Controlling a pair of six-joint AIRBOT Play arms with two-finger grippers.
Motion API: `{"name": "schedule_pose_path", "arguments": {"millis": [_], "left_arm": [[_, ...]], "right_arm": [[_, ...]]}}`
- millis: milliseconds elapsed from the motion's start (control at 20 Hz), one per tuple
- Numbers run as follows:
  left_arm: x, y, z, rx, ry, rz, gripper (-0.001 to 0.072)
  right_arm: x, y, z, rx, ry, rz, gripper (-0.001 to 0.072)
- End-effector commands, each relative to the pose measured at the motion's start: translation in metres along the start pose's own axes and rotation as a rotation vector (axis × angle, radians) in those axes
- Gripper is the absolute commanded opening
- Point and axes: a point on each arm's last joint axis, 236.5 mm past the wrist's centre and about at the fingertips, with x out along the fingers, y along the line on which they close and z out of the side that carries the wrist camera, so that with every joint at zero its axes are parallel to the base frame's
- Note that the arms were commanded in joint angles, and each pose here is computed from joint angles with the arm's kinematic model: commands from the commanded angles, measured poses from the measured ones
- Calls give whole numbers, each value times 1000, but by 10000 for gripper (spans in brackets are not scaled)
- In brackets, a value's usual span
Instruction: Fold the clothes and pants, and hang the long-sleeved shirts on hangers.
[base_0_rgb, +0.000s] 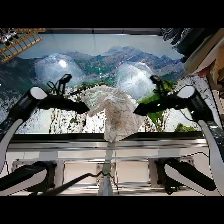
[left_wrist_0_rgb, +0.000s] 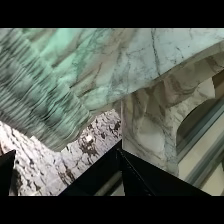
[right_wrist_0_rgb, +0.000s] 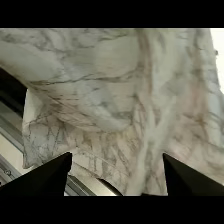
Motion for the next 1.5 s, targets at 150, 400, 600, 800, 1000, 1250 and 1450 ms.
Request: {"name": "schedule_pose_path", "arguments": {"millis": [150,400,600,800,1000,1250,1450], "left_arm": [[48,-8,-1,319,7,85,717],[54,-10,21,310,-69,125,663],[49,7,40,251,-142,178,11],[24,4,39,197,-78,106,12],[13,-10,-4,90,98,-8,557],[29,-40,2,-46,79,-159,624],[52,-38,4,-159,84,-220,623]], "right_arm": [[55,24,9,-367,-13,-158,646],[93,7,14,-345,5,-193,605],[84,4,34,-388,-10,-234,14],[10,26,74,-482,-30,-346,12],[-56,69,133,-515,-258,-381,12],[-55,78,144,-486,-304,-346,13],[-55,78,144,-488,-305,-347,13]]}}
